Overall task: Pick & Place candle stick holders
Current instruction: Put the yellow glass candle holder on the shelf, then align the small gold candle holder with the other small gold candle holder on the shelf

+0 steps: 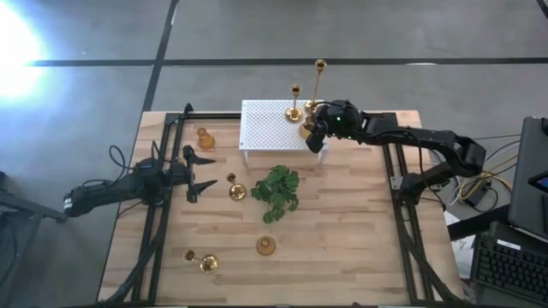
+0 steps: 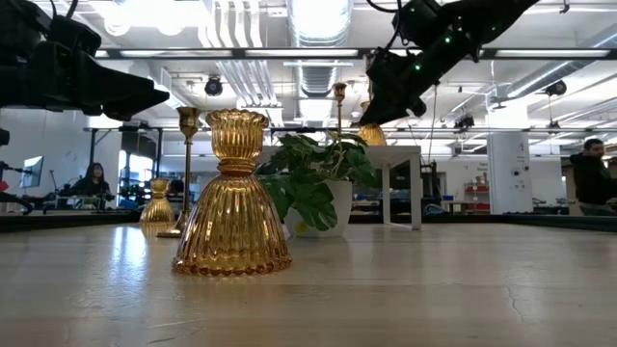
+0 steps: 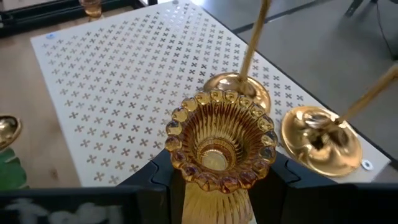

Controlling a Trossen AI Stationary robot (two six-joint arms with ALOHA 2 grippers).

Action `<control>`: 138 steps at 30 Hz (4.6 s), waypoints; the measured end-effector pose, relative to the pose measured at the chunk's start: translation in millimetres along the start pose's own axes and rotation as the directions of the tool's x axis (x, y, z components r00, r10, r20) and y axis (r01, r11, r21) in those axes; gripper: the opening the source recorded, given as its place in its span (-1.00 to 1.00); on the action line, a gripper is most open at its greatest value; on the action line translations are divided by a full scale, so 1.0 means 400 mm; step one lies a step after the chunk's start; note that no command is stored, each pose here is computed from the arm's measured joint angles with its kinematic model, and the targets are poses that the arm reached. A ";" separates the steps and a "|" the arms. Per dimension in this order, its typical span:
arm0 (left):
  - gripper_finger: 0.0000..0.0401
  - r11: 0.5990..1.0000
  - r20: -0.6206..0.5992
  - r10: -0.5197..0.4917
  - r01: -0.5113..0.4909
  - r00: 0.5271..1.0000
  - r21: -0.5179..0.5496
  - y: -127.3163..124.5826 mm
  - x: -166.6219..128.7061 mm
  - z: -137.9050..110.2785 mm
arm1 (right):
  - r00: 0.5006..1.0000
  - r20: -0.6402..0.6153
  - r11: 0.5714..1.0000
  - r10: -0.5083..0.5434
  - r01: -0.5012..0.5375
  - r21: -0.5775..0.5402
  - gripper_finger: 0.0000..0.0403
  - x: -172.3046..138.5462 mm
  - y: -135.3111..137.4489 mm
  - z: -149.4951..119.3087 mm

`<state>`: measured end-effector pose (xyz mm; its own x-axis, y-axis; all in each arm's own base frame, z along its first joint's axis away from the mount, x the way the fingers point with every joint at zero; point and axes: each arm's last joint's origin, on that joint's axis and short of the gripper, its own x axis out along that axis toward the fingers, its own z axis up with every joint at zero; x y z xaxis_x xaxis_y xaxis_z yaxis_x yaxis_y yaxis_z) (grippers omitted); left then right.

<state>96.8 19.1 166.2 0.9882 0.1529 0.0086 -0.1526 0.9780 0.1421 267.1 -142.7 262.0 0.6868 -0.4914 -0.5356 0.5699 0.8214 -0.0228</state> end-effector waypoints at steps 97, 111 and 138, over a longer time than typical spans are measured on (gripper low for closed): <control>0.59 1.000 0.001 0.000 0.000 1.000 0.000 0.000 0.000 0.000 | 0.996 0.081 0.999 0.032 -0.033 0.018 0.64 -0.175 -0.025 0.024; 0.59 1.000 0.001 0.000 0.000 1.000 0.000 0.000 0.000 0.000 | 0.947 -0.045 0.946 0.319 -0.315 0.075 0.62 -0.353 0.078 -0.052; 0.59 1.000 0.000 0.000 0.000 1.000 0.000 0.000 0.000 0.000 | 0.866 -0.169 0.883 0.470 -0.461 0.091 -0.15 -0.340 0.302 -0.249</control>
<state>96.8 19.1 166.2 0.9882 0.1529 0.0086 -0.1526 0.9780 0.1421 197.7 52.3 247.9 0.7868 0.0093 -0.6172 0.2273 0.9253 0.3037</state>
